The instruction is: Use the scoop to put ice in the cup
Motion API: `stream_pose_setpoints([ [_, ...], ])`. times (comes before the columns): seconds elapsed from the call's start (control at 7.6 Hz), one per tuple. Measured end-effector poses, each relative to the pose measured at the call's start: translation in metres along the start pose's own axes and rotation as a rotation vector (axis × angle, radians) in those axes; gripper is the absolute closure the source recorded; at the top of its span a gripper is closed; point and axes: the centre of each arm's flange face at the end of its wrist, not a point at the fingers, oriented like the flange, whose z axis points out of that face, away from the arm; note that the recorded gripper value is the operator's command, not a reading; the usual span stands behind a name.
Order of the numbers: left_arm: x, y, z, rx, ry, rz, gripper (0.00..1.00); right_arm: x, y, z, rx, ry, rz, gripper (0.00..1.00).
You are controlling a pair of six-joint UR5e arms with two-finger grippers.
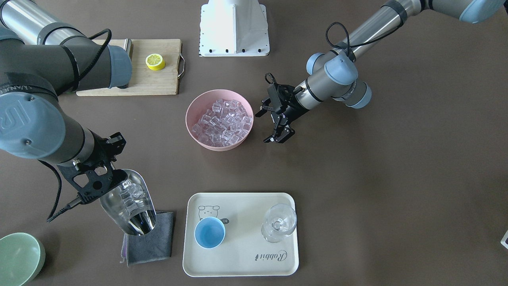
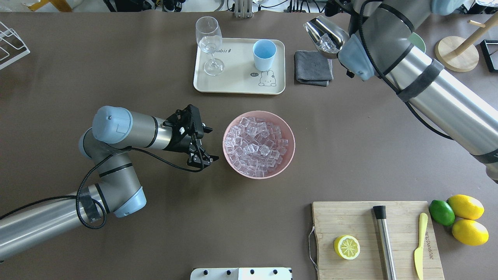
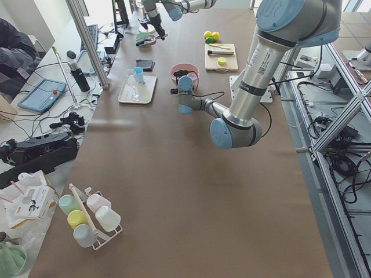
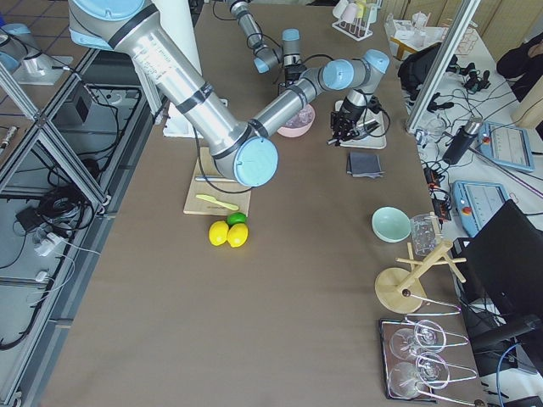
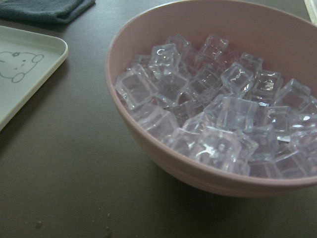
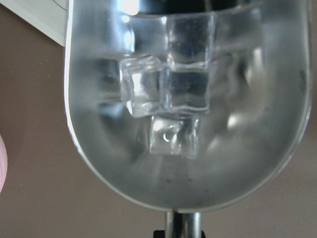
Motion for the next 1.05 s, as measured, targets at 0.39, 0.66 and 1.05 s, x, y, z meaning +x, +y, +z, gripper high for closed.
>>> stream_pose_setpoints([
  [0.39, -0.021, 0.003, -0.056, -0.247, -0.102, -0.128, 0.02, -0.019, -0.068, -0.031, -0.136, 0.042, 0.043, 1.0],
  [0.66, -0.042, 0.01, -0.088, -0.429, -0.208, -0.225, 0.02, -0.034, -0.091, -0.035, -0.228, 0.04, 0.05, 1.0],
  [1.05, -0.106, 0.039, -0.149, -0.642, -0.41, -0.376, 0.02, -0.067, -0.113, -0.037, -0.341, 0.024, 0.029, 1.0],
])
